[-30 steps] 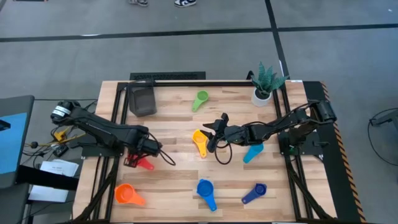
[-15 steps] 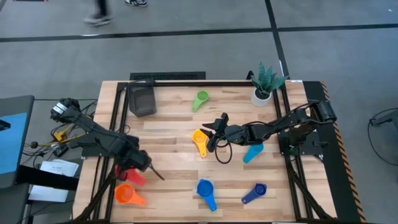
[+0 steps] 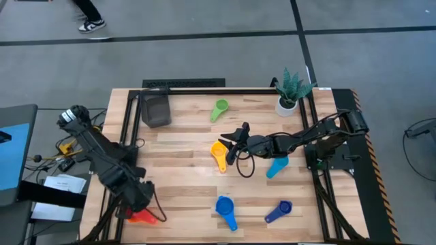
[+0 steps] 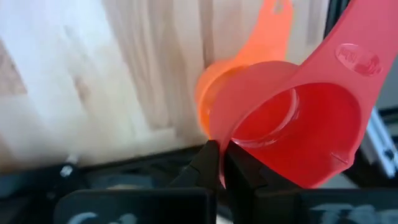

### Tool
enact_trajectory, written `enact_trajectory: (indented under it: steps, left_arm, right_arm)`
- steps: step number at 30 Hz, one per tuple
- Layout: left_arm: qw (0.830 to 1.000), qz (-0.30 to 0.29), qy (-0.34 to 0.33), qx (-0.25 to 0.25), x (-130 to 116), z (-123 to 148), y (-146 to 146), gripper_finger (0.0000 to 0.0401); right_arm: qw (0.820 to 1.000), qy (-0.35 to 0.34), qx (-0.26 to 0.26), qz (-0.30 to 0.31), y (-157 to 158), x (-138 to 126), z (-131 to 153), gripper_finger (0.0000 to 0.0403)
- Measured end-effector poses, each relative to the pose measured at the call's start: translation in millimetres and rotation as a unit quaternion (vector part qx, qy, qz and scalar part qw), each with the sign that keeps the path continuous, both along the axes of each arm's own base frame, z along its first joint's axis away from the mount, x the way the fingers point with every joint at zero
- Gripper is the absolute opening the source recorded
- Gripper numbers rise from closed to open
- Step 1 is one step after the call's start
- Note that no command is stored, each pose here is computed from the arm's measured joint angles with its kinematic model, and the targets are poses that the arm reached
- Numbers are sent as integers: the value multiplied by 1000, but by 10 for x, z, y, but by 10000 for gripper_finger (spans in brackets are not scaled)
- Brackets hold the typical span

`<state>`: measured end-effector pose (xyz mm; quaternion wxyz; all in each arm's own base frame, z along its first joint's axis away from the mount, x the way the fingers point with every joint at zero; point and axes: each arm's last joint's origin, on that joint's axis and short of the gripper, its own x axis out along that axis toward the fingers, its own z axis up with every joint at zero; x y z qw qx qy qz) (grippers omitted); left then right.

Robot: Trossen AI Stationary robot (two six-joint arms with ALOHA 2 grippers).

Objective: Nest measuring cups in basket
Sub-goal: Stack the red measuring cup on top of the orange measuring cup, then move the stacked measuring cups to the center of the table

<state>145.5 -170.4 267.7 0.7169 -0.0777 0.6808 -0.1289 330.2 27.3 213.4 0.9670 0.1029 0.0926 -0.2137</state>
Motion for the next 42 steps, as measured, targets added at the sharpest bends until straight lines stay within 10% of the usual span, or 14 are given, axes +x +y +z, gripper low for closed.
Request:
enact_trajectory:
  steps: [18,42]
  left_arm:
    - [999,35,0,19,-207,-277,-140,2]
    - [994,-12,-92,56,-143,-276,-147,100]
  right_arm:
    - [1000,-5,1,1,-2,3,10,124]
    - [1000,-5,0,4,14,2,9,124]
